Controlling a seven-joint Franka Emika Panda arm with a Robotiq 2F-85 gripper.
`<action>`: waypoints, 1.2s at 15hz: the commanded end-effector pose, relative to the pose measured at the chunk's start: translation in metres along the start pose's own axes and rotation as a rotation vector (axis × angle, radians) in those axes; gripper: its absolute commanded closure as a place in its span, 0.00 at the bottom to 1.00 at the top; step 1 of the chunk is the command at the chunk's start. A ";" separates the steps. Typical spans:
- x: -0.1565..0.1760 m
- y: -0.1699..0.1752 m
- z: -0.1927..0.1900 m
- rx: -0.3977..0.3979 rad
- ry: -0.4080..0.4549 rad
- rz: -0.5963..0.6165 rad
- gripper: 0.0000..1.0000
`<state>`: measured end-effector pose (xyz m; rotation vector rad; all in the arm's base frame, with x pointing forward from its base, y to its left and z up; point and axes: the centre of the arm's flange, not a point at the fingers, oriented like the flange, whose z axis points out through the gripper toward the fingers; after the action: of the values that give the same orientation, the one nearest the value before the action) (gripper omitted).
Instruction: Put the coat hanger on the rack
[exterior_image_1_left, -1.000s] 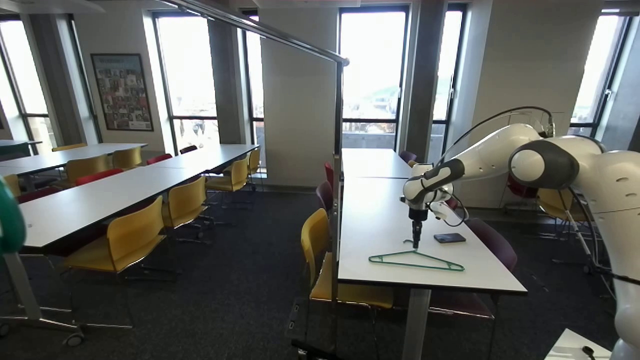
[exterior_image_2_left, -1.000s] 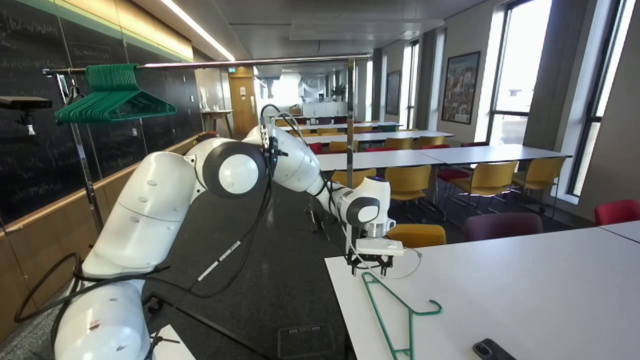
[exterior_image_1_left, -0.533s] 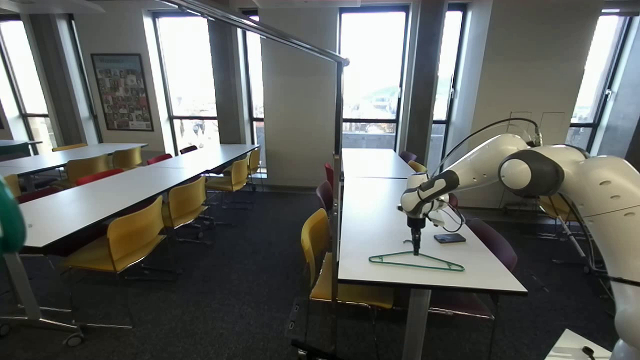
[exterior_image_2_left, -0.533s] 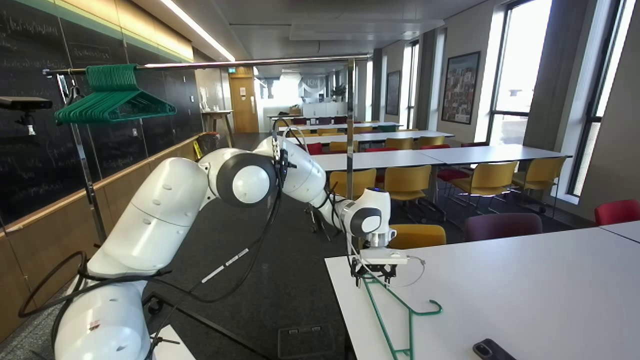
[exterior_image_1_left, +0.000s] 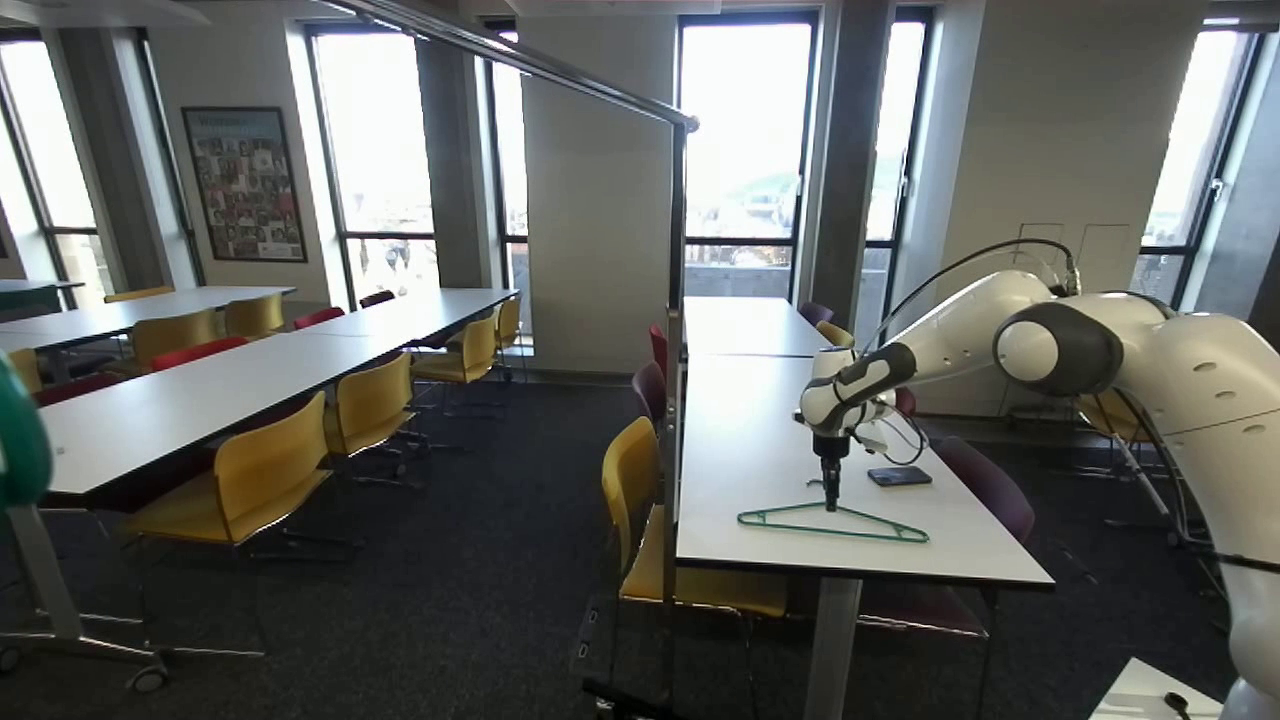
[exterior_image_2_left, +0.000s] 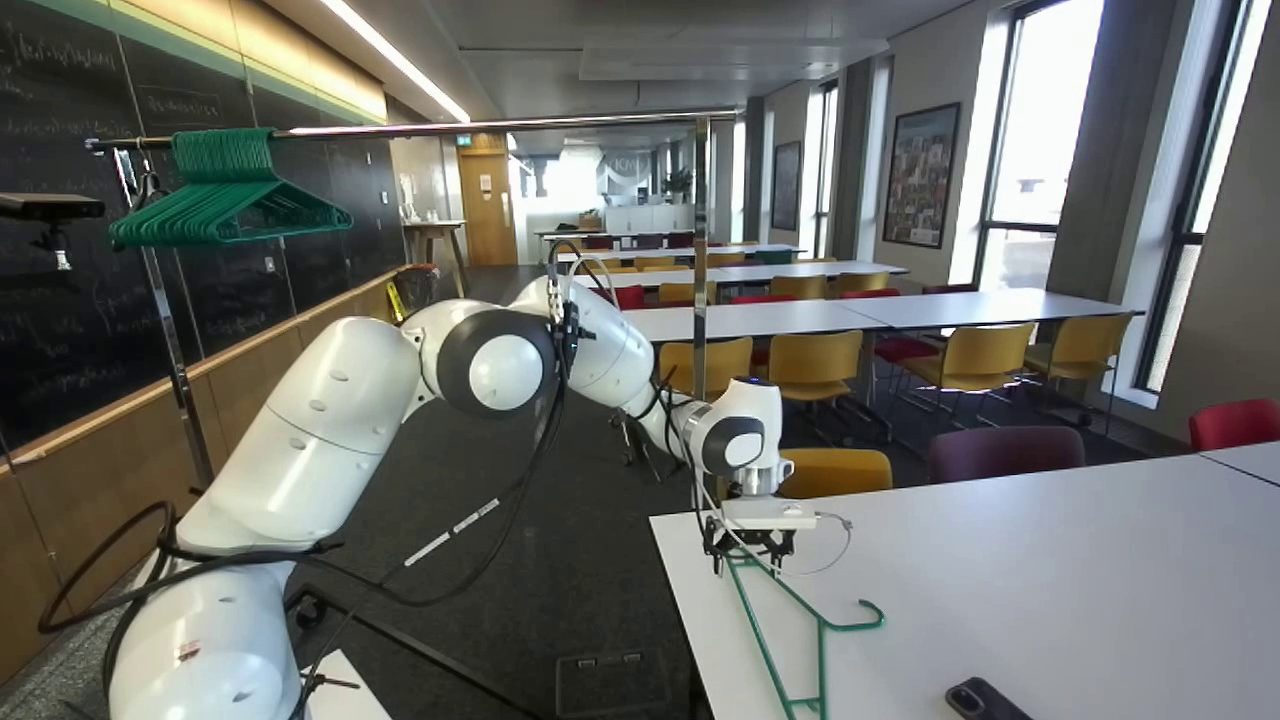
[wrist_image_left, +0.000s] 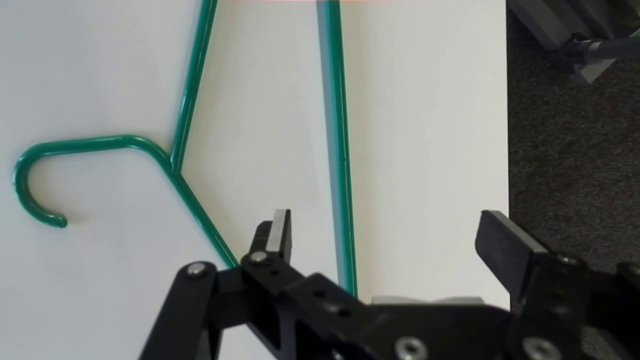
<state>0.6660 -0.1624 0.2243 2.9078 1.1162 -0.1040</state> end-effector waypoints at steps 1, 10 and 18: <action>0.002 0.003 0.003 -0.002 -0.006 -0.007 0.00; 0.023 0.001 0.063 0.035 -0.051 -0.070 0.00; 0.027 0.009 0.074 -0.010 -0.042 -0.069 0.00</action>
<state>0.6781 -0.1493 0.1470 2.8665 1.2181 -0.1953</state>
